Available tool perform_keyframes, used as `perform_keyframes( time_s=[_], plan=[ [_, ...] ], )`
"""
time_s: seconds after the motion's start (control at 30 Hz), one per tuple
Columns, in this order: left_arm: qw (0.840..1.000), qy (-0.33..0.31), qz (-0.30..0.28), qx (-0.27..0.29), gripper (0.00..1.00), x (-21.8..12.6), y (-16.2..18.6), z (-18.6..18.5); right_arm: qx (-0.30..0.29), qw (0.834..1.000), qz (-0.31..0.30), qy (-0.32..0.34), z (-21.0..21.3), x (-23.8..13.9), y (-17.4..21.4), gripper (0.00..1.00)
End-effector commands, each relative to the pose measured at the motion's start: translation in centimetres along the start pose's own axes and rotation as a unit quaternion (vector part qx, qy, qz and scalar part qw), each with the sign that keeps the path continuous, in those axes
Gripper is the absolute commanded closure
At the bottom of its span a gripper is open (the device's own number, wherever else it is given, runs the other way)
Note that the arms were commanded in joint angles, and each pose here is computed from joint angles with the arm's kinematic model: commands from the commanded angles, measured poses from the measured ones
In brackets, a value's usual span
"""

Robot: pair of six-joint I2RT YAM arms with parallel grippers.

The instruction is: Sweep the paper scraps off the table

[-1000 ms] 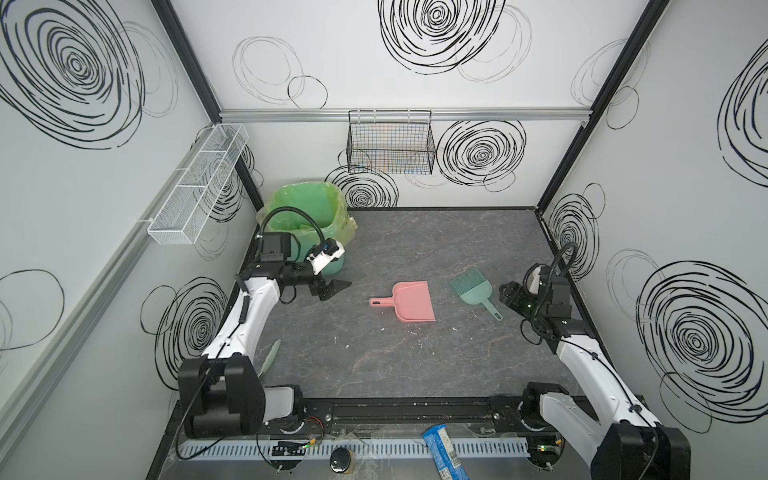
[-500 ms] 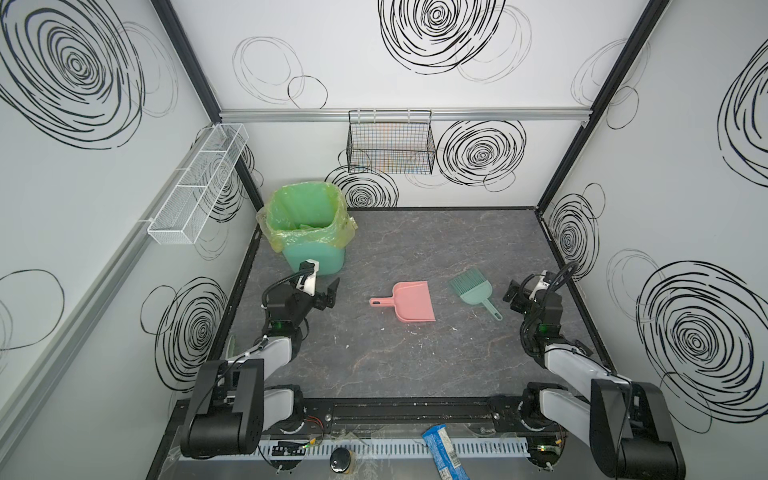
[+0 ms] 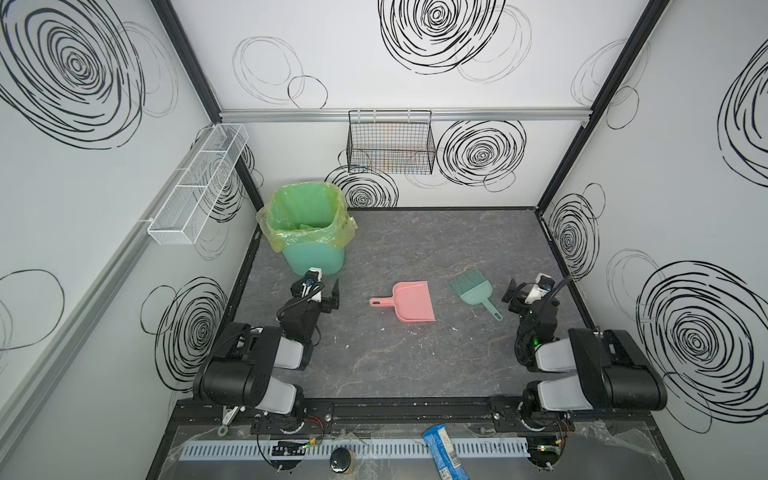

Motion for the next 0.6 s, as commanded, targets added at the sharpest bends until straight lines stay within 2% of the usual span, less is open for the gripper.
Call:
perform_keyframes(
  time_s=[0.0, 0.47, 0.57],
  plan=[
    [0.997, -0.031, -0.062, -0.024, 0.04, 0.27, -2.8, 1.39, -0.005, 1.0, -0.023, 0.005, 1.13, 1.48, -2.27, 0.0],
    [0.997, -0.035, -0.06, -0.024, 0.04, 0.38, -2.76, 1.44, -0.007, 1.0, -0.03, 0.004, 1.12, 1.4, -2.38, 0.0],
    [0.996, -0.059, -0.061, -0.032, 0.04, 0.23, -2.72, 2.03, -0.007, 1.0, -0.029, 0.004, 1.12, 1.41, -2.38, 0.0]
  ],
)
Point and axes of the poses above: each gripper's point midway between its finger pads, its own x axis out along the fingers, its own z axis along the line the jaws close on, y = z × x, the point moved 4 cm from there along -x, back along the fingers, and after that the axes turned 2 degrees about x, right-handed, at the moved point
